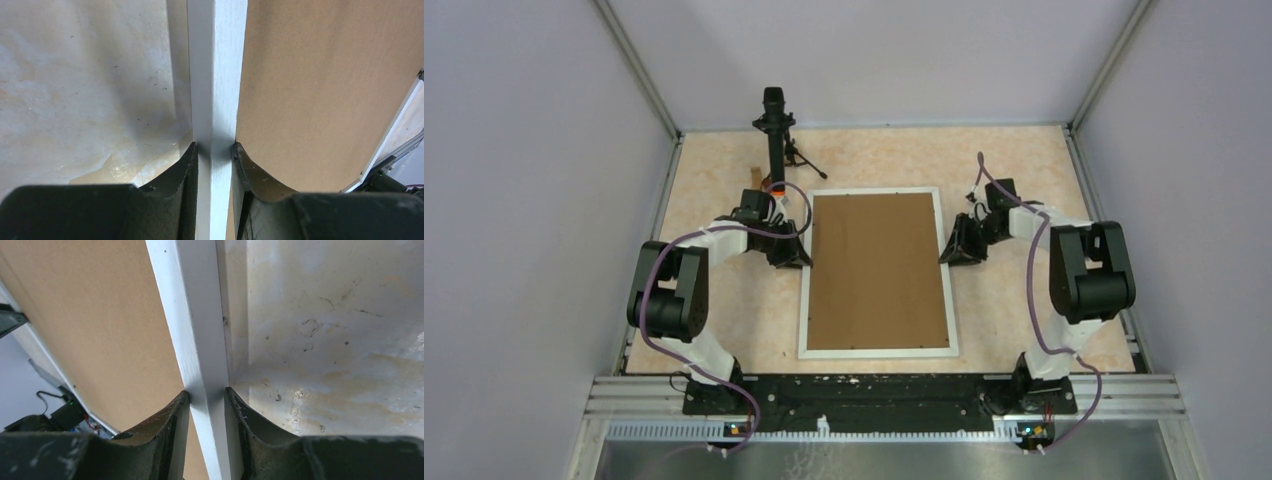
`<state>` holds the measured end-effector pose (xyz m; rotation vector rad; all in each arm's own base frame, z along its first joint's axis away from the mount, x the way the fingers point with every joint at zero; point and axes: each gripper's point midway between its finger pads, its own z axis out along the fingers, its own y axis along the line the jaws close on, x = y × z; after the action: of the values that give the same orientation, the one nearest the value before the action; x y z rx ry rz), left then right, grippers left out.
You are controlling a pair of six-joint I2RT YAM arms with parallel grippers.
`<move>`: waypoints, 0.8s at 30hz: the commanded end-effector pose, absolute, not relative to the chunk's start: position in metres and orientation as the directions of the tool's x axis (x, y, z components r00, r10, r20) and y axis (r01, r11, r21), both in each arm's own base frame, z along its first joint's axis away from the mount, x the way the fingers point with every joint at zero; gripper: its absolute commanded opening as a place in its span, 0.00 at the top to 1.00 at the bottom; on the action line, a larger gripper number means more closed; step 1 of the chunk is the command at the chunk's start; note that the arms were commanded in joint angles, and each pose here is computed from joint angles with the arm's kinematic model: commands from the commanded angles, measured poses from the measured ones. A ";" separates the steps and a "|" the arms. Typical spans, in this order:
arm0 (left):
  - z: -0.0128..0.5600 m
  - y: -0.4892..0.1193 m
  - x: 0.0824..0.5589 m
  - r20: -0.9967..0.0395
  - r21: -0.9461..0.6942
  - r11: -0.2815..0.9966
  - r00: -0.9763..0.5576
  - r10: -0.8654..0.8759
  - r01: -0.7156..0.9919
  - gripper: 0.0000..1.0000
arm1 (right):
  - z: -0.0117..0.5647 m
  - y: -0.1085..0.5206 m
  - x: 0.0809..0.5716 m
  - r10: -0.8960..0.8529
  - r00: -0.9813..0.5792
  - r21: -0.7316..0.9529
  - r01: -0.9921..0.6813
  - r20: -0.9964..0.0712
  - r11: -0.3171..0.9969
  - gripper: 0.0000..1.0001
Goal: Put the photo into the frame
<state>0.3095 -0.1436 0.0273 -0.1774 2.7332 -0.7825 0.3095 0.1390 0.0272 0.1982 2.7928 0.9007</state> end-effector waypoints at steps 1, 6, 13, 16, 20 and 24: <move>-0.033 -0.096 0.241 -0.034 -0.259 0.957 -0.989 -0.146 -0.132 1.00 | -0.013 0.132 0.313 0.136 -0.975 0.370 0.063 -0.174 0.927 0.68; -0.033 -0.098 0.241 -0.036 -0.261 0.957 -0.989 -0.142 -0.128 1.00 | -0.029 0.127 0.305 0.122 -0.981 0.209 0.089 -0.153 0.974 0.67; -0.031 -0.099 0.242 -0.039 -0.266 0.956 -0.989 -0.142 -0.127 1.00 | -0.033 0.111 0.297 0.051 -0.979 -0.183 0.088 -0.198 0.979 0.65; -0.031 -0.098 0.242 -0.040 -0.263 0.956 -0.989 -0.141 -0.126 1.00 | -0.026 0.122 0.298 0.020 -0.972 -0.248 0.079 -0.232 0.966 0.63; -0.031 -0.098 0.243 -0.041 -0.262 0.956 -0.989 -0.143 -0.128 1.00 | -0.003 0.151 0.307 -0.030 -0.960 -0.233 0.037 -0.278 0.972 0.55; -0.030 -0.098 0.244 -0.046 -0.260 0.957 -0.989 -0.142 -0.125 1.00 | 0.047 0.168 0.324 -0.088 -0.942 -0.215 -0.017 -0.325 0.976 0.39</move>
<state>0.3091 -0.1452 0.0278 -0.1644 2.7349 -0.7792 0.3099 0.1384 0.0434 -0.0669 2.8171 -0.3635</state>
